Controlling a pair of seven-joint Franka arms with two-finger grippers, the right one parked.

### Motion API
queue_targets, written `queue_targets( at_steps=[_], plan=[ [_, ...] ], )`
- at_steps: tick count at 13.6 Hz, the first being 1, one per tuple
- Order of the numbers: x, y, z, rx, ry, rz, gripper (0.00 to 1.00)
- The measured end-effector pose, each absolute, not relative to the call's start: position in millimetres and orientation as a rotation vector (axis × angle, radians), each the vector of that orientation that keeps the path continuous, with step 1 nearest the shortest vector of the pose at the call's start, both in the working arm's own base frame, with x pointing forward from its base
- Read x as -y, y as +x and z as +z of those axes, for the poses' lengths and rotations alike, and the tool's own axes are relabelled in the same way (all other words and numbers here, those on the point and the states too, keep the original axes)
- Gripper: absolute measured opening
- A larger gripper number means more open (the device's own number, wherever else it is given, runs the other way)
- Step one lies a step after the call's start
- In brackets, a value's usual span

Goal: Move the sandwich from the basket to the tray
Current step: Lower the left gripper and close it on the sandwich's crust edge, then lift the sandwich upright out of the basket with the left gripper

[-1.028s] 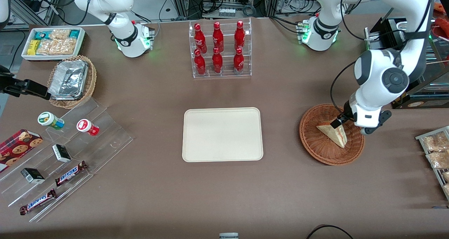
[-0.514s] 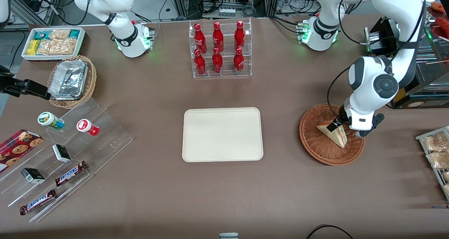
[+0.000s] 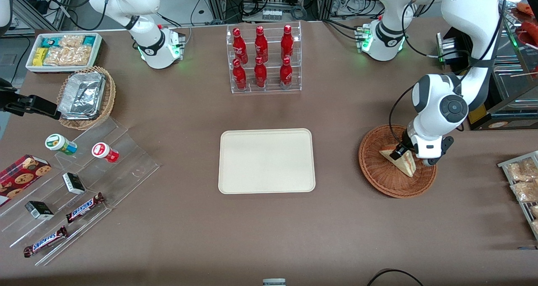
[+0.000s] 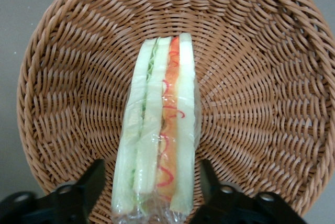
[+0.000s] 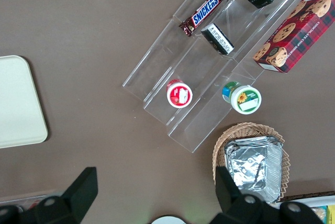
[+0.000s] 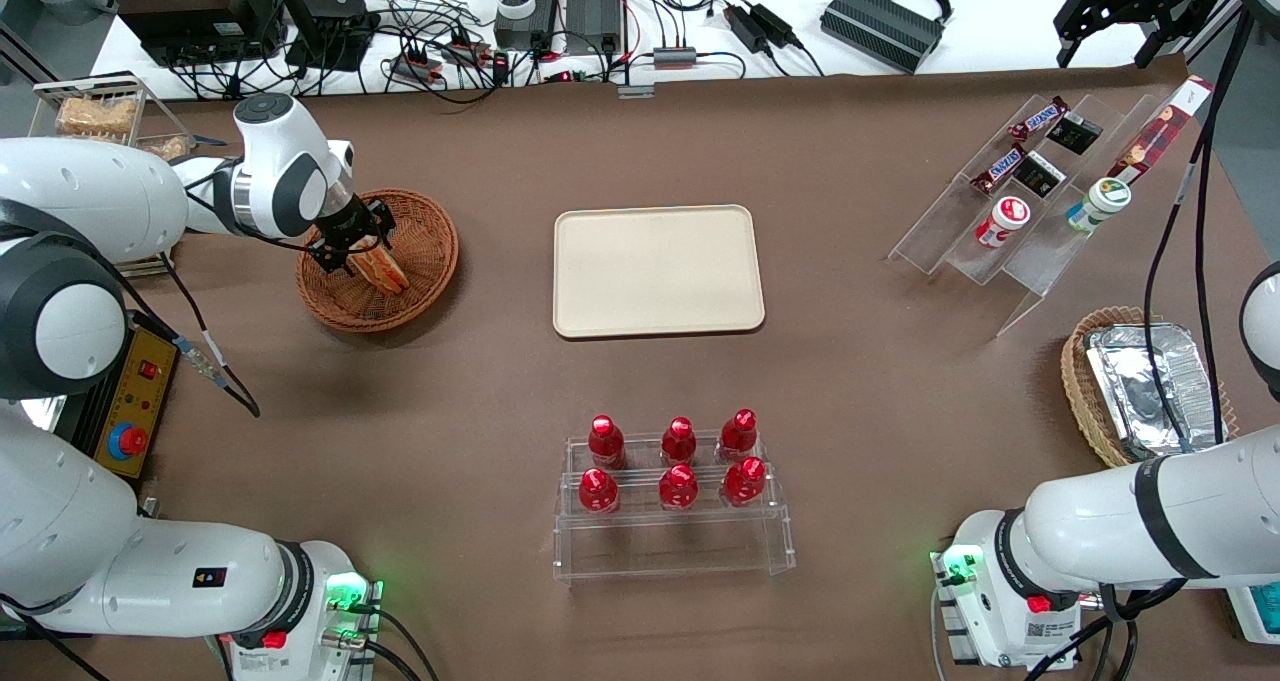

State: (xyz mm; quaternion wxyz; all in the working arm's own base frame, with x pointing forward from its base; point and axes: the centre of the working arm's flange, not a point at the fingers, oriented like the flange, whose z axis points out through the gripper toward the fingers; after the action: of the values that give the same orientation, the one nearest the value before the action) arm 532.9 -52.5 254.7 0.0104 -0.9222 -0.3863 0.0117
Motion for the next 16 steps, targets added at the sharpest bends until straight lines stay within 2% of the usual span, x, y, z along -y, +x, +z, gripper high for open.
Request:
queue_targets(
  at_steps=[2,4,7,9,13,16],
  plan=[
    [52.5,533.2,255.0,1.220,-2.873,0.033,0.48],
    [52.6,533.7,256.6,1.222,-2.875,0.028,0.32],
    [52.7,534.8,270.5,1.182,-2.889,0.024,0.25],
    [53.7,535.8,294.0,1.080,-2.918,0.045,0.15],
    [85.7,541.7,352.5,0.660,-2.962,0.103,0.15],
    [130.6,542.3,369.0,0.383,-3.008,0.107,0.15]
  ],
)
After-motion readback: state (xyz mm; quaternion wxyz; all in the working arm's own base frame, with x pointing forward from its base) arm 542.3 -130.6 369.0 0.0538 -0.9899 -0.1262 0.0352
